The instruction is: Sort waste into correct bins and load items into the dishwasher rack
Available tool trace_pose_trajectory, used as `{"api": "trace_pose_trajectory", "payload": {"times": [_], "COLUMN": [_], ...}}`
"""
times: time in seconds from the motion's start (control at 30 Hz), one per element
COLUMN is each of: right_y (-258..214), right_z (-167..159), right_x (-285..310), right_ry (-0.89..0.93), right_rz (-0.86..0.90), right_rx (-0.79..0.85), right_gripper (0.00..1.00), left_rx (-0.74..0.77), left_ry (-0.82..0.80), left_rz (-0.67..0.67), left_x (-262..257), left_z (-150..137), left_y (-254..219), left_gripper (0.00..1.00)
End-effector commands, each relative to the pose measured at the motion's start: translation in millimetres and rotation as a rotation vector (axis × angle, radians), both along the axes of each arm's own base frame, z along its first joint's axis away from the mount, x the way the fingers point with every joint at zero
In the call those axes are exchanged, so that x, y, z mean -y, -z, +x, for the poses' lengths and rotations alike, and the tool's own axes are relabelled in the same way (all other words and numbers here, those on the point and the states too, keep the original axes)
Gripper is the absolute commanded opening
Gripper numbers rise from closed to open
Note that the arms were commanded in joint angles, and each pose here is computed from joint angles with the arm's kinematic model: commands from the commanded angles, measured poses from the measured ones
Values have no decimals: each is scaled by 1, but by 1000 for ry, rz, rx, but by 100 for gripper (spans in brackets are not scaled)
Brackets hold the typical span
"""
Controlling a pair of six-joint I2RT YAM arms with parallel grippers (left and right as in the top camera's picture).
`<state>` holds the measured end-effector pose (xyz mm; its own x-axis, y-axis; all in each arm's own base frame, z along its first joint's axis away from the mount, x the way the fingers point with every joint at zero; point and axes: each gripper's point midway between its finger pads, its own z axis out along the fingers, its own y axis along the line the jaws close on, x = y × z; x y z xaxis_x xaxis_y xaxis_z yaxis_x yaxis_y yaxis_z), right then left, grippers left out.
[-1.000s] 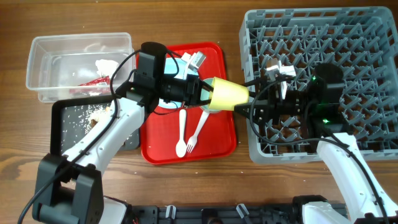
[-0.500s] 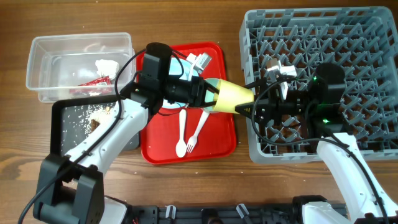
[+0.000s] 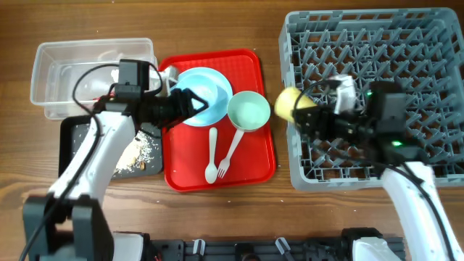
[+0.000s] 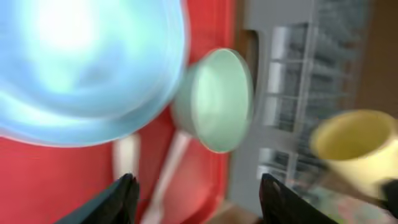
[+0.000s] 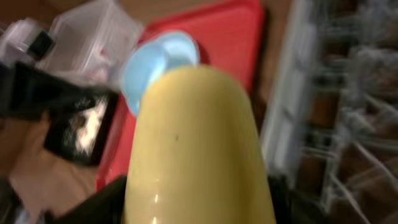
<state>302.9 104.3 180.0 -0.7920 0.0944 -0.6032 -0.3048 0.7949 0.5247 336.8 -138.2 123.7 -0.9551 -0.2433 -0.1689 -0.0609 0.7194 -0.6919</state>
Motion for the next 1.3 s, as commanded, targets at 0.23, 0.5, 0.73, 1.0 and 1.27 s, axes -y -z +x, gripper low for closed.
{"api": "trace_pose_trajectory", "payload": {"times": [0.23,0.5,0.73,1.0,1.27], "right_y": [-37,30,67,-43,12], "right_z": [-35,-9,15,65,56], "right_x": [131,154,159,82,-69], "right_ry": [455,510,497,254,-56], "right_rz": [-478,-513,-521,-182,-392], "right_rx": [-218,-470,-524,-167,-179], "right_gripper": [16,18,73,90,83], "left_rx": [134,134,134,114,29], "left_ry": [-224,-224,-224,-219,-316], "left_rz": [493,492,493,496,632], "left_x": [-95,-95,-95,-96,-124], "left_z": [-23,-23,-23,-28,-41], "left_y": [-34,-34,-34,-31,-21], "left_gripper": [68,68,72,75,82]}}
